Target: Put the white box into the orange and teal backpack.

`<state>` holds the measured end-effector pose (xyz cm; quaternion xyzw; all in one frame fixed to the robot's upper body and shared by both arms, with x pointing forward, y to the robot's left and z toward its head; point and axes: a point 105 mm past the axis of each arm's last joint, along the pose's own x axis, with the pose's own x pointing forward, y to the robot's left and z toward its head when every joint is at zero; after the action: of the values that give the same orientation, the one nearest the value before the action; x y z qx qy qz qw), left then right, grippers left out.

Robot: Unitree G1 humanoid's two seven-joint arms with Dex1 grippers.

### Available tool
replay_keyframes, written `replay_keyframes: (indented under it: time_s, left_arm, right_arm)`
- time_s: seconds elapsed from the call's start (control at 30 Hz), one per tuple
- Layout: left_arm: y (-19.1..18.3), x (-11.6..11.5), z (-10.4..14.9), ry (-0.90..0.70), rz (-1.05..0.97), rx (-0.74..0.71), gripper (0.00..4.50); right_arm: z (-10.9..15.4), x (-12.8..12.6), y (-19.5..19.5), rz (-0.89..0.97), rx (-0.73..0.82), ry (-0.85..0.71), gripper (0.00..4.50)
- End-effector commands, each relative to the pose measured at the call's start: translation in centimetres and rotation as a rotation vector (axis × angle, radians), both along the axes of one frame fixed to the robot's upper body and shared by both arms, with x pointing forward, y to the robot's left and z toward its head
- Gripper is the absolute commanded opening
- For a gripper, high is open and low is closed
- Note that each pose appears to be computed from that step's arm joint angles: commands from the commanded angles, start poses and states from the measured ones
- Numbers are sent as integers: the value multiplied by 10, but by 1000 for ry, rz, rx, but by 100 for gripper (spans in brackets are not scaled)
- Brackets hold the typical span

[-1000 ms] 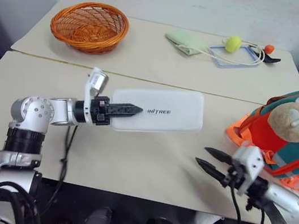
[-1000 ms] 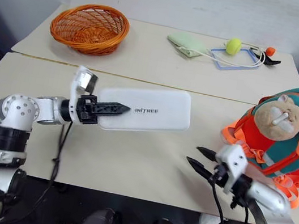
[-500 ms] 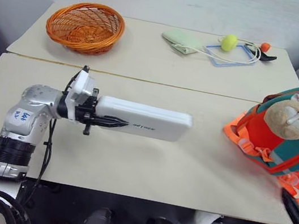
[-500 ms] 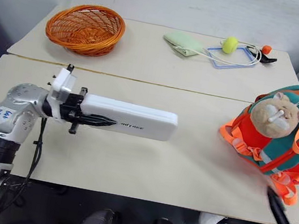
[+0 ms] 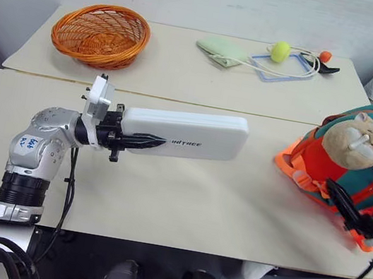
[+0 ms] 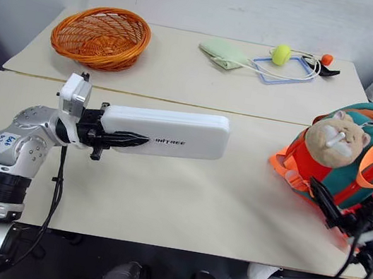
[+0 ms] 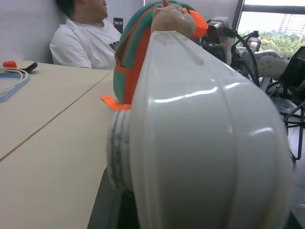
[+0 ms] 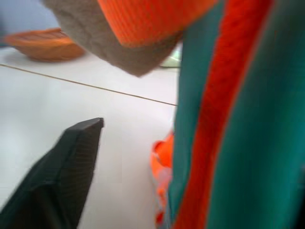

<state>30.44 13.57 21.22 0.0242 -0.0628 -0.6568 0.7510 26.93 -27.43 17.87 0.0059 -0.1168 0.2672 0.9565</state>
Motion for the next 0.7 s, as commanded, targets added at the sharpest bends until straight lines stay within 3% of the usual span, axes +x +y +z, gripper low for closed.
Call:
replay_keyframes:
  time_s: [0.03,0.13,0.27,0.37,0.5,0.57,0.7]
  left_arm:
    - [13,1,8,-13,63,-26,122]
    - [25,2,2,26,118,-30,122]
    - [46,11,-2,161,225,-113,122]
    - [58,17,-2,185,299,-169,122]
    - [69,18,-1,229,345,-225,122]
    - [74,14,3,224,347,-229,122]
    - [79,5,11,180,347,-216,122]
  right_arm:
    - [9,7,16,88,-6,-37,250]
    - [10,13,39,178,8,-48,142]
    - [18,15,101,386,48,-85,12]
    - [30,7,152,573,86,-106,1]
    - [50,-26,203,847,132,-78,1]
    - [53,-53,209,971,122,-11,1]
    - [55,-73,186,1017,119,132,1]
